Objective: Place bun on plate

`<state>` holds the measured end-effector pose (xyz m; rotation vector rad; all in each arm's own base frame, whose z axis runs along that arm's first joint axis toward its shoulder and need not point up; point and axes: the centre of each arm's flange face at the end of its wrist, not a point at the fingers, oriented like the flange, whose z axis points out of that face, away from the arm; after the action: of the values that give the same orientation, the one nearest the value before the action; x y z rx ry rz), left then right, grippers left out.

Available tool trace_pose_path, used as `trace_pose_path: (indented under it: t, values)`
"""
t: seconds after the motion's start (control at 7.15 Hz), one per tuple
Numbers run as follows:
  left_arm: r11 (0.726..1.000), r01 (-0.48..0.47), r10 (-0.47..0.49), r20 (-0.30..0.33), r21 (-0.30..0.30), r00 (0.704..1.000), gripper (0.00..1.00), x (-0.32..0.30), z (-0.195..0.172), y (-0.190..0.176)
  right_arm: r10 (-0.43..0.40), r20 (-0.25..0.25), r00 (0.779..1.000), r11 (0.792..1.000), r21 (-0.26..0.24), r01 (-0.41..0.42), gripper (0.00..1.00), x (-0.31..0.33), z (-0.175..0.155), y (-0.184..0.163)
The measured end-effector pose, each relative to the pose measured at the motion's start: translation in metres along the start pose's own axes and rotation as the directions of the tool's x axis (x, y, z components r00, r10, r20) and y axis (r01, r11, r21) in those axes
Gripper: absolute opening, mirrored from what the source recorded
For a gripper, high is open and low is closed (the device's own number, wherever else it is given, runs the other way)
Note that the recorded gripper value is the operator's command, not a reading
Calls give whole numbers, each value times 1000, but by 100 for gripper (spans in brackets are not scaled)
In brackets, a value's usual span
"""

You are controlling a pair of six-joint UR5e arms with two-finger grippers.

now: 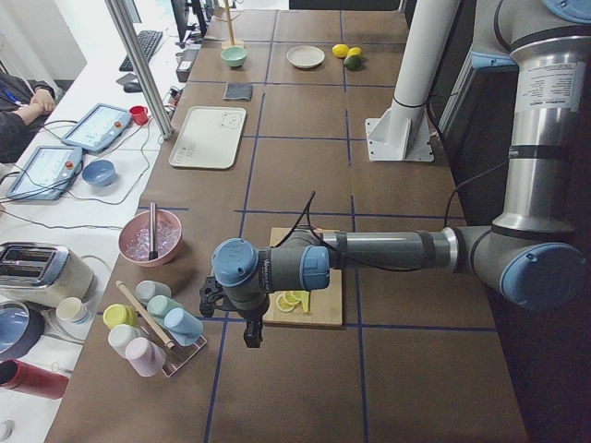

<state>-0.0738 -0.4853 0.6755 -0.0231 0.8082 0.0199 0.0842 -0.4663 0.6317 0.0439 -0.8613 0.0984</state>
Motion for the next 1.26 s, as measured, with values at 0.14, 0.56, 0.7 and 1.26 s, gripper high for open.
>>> trace_pose_path:
  t: [0.14, 0.56, 0.7, 1.26]
  values:
    - [1000, 0, 0, 0, 0, 1000, 100, 0, 0, 0, -1, 0, 1000, 1000, 1, 1, 100, 0, 0, 0]
    - [1000, 1, -1, 0, 0, 1000, 100, 0, 0, 0, 21, 5, 1000, 1000, -5, -21, 100, 2, 2, 2]
    - [1000, 2, -2, 0, 0, 1000, 100, 0, 0, 0, 40, 7, 999, 999, -4, -40, 100, 0, 1, 1]
    - [1000, -5, 5, 0, 6, 1000, 100, 2, -2, -1, 82, -7, 997, 996, 27, -82, 100, -51, 38, 0]
